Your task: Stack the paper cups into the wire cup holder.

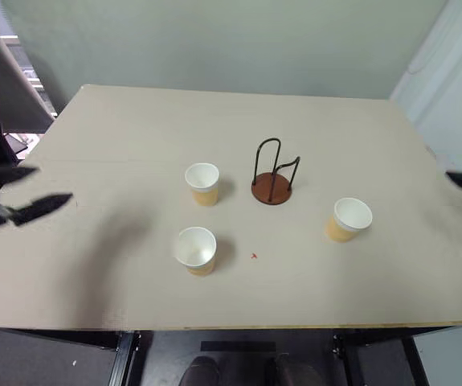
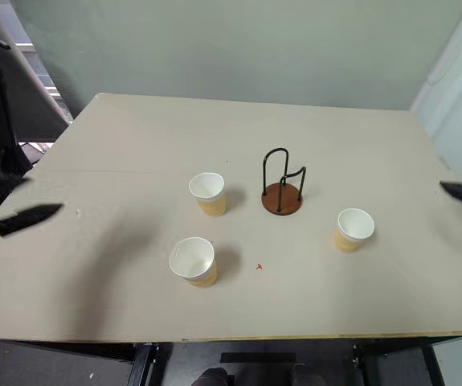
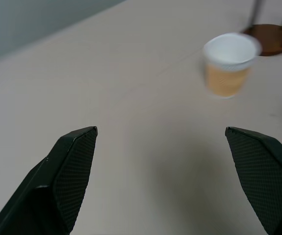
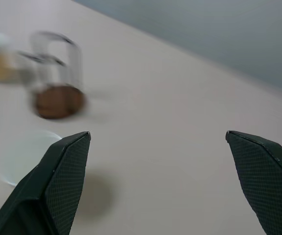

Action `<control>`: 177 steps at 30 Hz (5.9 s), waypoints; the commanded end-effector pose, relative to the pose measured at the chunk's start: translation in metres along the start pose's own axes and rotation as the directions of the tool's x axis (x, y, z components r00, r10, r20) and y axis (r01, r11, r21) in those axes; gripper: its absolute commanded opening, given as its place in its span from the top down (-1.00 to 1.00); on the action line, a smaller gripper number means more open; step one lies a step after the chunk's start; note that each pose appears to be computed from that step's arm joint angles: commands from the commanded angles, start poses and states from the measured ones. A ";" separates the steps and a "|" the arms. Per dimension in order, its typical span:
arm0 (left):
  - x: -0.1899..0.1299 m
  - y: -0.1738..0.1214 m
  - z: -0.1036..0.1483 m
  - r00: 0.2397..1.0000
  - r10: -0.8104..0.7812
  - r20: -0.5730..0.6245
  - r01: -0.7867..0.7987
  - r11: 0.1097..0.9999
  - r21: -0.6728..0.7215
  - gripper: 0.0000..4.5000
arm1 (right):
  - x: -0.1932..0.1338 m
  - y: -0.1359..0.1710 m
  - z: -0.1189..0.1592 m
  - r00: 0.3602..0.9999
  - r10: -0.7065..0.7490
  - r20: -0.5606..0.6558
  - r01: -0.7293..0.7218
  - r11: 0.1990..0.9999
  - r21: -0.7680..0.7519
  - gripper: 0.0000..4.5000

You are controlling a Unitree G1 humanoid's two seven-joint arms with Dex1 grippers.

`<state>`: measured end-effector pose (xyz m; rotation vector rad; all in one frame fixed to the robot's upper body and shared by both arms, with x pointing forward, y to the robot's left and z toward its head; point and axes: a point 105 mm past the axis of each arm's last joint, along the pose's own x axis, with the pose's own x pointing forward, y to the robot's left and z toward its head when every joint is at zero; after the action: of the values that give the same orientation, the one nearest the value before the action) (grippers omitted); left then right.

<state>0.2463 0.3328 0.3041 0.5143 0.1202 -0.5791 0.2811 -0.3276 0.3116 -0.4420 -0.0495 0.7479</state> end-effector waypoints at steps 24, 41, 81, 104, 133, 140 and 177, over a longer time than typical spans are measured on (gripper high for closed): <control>0.001 -0.021 0.035 0.970 -0.242 -0.003 0.239 0.955 0.174 -0.99 | 0.021 0.034 0.036 0.963 0.268 -0.022 -0.268 0.953 -0.141 -1.00; 0.028 -0.046 0.036 0.952 -0.296 0.073 0.281 0.945 0.166 -0.99 | 0.148 0.067 0.032 0.976 0.212 0.046 -0.204 0.970 -0.136 -1.00; 0.034 -0.069 0.039 0.959 -0.271 0.086 0.257 0.955 0.146 -0.99 | 0.262 0.068 -0.042 0.984 0.062 -0.167 -0.050 0.996 0.074 -1.00; 0.038 -0.068 0.037 0.959 -0.270 0.081 0.257 0.955 0.146 -1.00 | 0.242 0.114 -0.018 0.927 0.374 -0.018 -0.374 0.927 -0.014 0.99; 0.034 -0.132 0.031 0.794 -0.607 -0.021 0.606 0.790 0.095 -1.00 | 0.196 0.182 -0.018 0.631 0.773 -0.057 -0.772 0.619 -0.143 0.99; 0.037 -0.149 0.026 0.753 -0.658 -0.017 0.658 0.750 0.070 -1.00 | 0.200 0.186 -0.022 0.625 0.776 -0.081 -0.776 0.608 -0.166 0.99; 0.055 -0.143 0.033 0.751 -0.661 -0.004 0.657 0.746 0.110 -1.00 | 0.165 0.146 0.024 0.697 0.699 -0.162 -0.703 0.621 -0.346 -0.99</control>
<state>0.2108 0.1878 0.2516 0.5353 0.2806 -1.3045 0.3106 -0.1102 0.2403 -0.8386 0.0483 1.5450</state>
